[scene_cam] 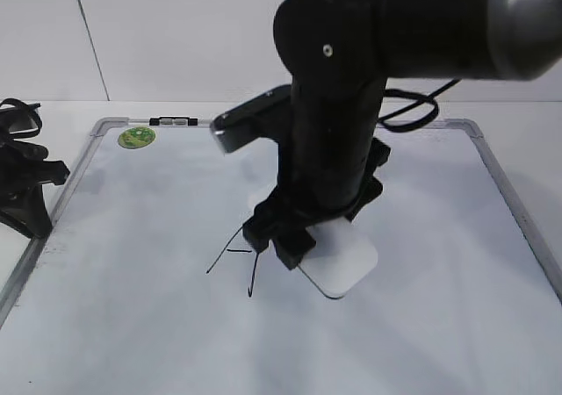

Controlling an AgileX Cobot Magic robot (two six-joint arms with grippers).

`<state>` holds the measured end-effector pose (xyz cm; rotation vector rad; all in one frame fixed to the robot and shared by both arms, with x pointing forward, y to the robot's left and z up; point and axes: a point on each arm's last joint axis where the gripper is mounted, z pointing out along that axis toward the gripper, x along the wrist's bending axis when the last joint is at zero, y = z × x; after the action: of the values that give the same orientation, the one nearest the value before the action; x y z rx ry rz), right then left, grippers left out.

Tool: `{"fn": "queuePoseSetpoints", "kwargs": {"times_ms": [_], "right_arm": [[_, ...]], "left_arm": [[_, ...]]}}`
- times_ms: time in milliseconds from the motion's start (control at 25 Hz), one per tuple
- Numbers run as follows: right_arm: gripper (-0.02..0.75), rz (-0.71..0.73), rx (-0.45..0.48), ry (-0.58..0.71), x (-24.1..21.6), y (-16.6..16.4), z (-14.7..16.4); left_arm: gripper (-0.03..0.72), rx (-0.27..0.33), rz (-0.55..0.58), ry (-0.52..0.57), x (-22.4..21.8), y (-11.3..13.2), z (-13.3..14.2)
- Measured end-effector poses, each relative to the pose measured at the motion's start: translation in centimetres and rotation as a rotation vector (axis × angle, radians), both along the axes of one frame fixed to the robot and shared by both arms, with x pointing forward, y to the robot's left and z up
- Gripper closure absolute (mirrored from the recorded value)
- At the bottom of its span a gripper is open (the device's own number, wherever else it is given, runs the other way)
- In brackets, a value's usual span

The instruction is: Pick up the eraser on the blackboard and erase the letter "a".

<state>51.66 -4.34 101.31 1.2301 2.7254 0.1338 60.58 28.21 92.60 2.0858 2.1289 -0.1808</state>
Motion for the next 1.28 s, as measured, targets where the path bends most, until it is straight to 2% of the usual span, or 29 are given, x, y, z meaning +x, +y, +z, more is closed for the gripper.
{"fn": "queuePoseSetpoints", "kwargs": {"times_ms": [280, 480, 920, 1120, 1280], "right_arm": [[0.181, -0.086, -0.054, -0.146, 0.4, -1.5, 2.9], [0.181, -0.191, -0.039, -0.219, 1.2, -3.8, 5.1], [0.181, -0.450, -0.003, -0.294, 3.6, -12.2, 8.9], [0.181, -0.572, -0.023, -0.286, 4.5, -16.1, 9.3], [0.181, -0.657, 0.002, -0.249, 5.2, -19.1, 9.1]], "left_arm": [[0.638, 0.000, 0.000, 0.000, 0.0, 0.0, 0.0], [0.637, 0.000, 0.000, 0.000, 0.0, 0.0, 0.0], [0.631, 0.001, 0.000, -0.002, 0.0, 0.0, 0.0], [0.629, 0.001, 0.000, -0.002, 0.0, 0.0, 0.0], [0.622, 0.001, 0.000, -0.002, 0.0, 0.0, 0.0]]}}
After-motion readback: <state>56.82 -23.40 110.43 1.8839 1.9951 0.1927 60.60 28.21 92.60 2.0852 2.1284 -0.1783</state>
